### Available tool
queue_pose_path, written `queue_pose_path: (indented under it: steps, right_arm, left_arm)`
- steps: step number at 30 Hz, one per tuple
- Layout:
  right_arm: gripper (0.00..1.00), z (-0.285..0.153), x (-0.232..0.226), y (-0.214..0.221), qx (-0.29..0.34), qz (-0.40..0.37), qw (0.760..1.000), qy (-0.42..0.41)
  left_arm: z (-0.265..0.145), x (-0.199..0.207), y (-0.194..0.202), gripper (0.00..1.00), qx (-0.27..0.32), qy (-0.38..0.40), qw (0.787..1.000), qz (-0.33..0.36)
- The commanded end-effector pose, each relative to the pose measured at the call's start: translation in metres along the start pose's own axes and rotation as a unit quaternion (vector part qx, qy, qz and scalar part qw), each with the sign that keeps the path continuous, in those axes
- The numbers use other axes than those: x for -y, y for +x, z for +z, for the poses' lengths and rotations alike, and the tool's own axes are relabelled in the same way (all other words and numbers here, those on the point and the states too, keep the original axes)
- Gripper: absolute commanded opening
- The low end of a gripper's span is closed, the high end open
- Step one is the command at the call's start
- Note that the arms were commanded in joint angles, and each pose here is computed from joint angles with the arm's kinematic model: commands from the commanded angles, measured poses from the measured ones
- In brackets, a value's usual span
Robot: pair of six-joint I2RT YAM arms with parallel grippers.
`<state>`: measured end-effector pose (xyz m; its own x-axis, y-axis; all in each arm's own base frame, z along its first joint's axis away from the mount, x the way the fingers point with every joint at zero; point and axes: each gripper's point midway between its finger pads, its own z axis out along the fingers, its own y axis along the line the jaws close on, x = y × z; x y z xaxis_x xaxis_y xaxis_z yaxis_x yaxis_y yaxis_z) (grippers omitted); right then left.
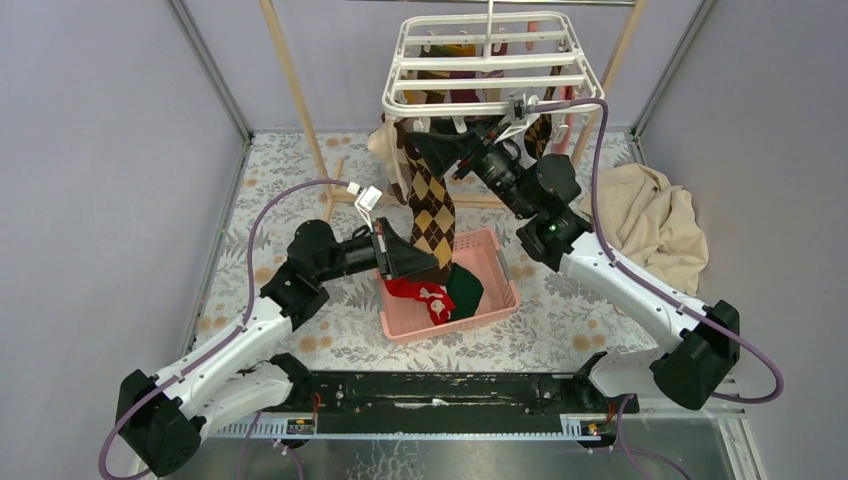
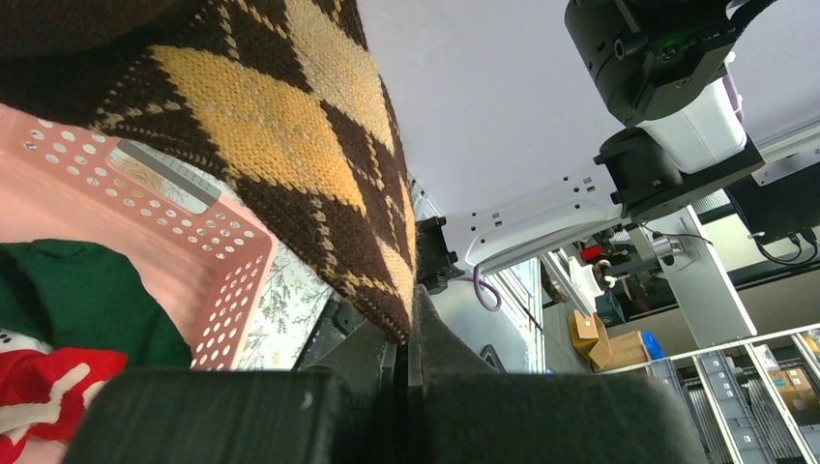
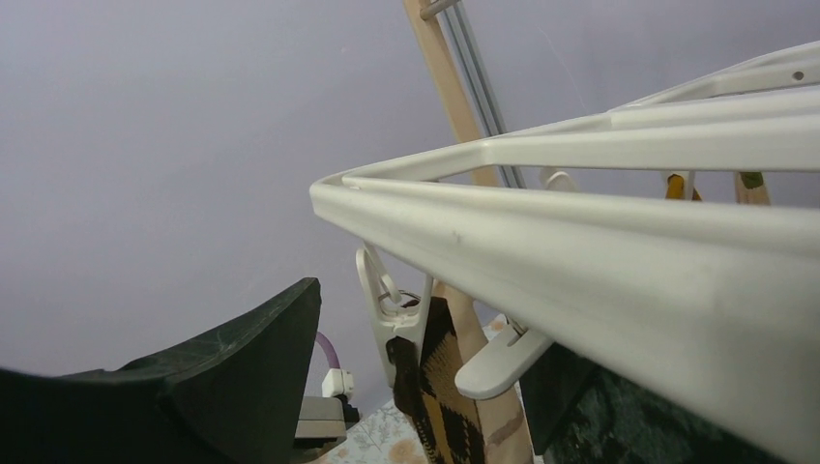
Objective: Remove the socks clipped to the hanger
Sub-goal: Remove the sock from the hanger.
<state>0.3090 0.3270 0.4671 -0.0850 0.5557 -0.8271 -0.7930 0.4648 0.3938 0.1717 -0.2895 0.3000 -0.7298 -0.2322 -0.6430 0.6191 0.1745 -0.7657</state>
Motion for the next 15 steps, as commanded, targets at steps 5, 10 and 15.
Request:
queue_pose_path:
  steps: [5,10,15]
  right_arm:
    - [0.75,0.003,-0.011,-0.0242,0.06,0.018,0.998,-0.027]
    - [0.71,0.0039,-0.0092,-0.0257,0.068,0.023,0.997,-0.025]
    - [0.66,0.0065,-0.0081,-0.0255,0.07,0.026,0.997,-0.024]
  left_arm:
    - [0.0025,0.012,-0.0012,0.0,-0.006,0.021,1.0,0.016]
    - [0.0033,0.0116,0.0012,0.0,-0.009,0.022,1.0,0.015]
    - [0.004,0.0114,0.0042,0.0,-0.012,0.022,1.0,0.013]
